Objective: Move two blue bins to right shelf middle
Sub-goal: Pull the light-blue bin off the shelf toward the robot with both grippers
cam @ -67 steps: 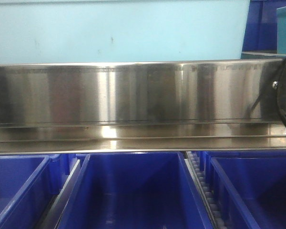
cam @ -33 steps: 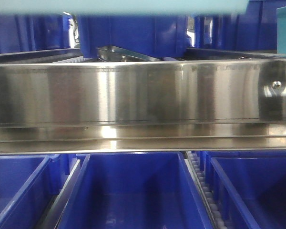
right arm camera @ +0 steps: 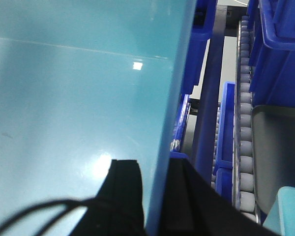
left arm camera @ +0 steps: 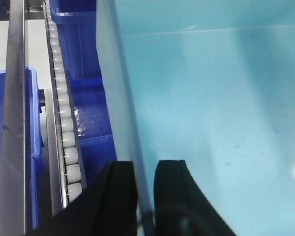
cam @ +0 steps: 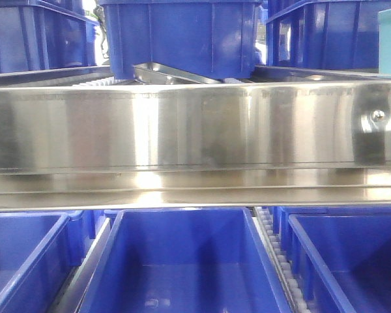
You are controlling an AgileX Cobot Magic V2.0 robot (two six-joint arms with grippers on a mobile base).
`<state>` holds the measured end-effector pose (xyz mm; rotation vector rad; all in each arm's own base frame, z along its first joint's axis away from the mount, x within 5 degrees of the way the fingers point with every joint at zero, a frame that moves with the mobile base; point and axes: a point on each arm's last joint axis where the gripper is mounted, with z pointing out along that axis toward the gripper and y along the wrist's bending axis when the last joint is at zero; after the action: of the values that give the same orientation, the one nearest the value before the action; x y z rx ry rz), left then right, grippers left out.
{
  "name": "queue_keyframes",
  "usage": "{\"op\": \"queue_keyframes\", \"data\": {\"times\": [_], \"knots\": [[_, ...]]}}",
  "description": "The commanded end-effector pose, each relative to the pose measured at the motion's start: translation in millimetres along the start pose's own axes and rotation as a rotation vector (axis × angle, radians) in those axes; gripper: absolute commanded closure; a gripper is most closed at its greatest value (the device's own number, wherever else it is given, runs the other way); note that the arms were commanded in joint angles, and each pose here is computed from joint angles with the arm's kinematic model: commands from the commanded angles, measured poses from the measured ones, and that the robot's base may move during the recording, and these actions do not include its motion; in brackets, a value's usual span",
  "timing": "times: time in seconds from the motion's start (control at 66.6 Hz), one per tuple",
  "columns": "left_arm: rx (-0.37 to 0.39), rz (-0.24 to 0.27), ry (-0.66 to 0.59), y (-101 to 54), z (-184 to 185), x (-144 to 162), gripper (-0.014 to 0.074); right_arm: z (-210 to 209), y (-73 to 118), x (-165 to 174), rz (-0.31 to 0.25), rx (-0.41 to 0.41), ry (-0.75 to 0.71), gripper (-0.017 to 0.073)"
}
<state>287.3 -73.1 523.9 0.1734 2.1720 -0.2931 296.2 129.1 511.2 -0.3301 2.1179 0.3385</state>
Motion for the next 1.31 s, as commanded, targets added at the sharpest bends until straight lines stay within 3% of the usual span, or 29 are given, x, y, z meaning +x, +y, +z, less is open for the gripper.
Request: {"op": "queue_keyframes", "data": {"times": [0.0,0.465,1.291], "knots": [[0.078,-0.003,-0.031,-9.0,-4.5,-2.7,0.0704,-7.3,3.2,-6.1,-0.013,-0.031,-0.057,0.0713],[0.078,-0.003,-0.032,-9.0,-3.5,-2.9,0.0704,-7.3,3.2,-6.5,-0.013,-0.032,-0.061,0.0713],[0.091,-0.011,-0.247,-9.9,-6.3,-22.3,0.0704,-7.3,3.2,-6.5,-0.013,-0.032,-0.061,0.0713]]}}
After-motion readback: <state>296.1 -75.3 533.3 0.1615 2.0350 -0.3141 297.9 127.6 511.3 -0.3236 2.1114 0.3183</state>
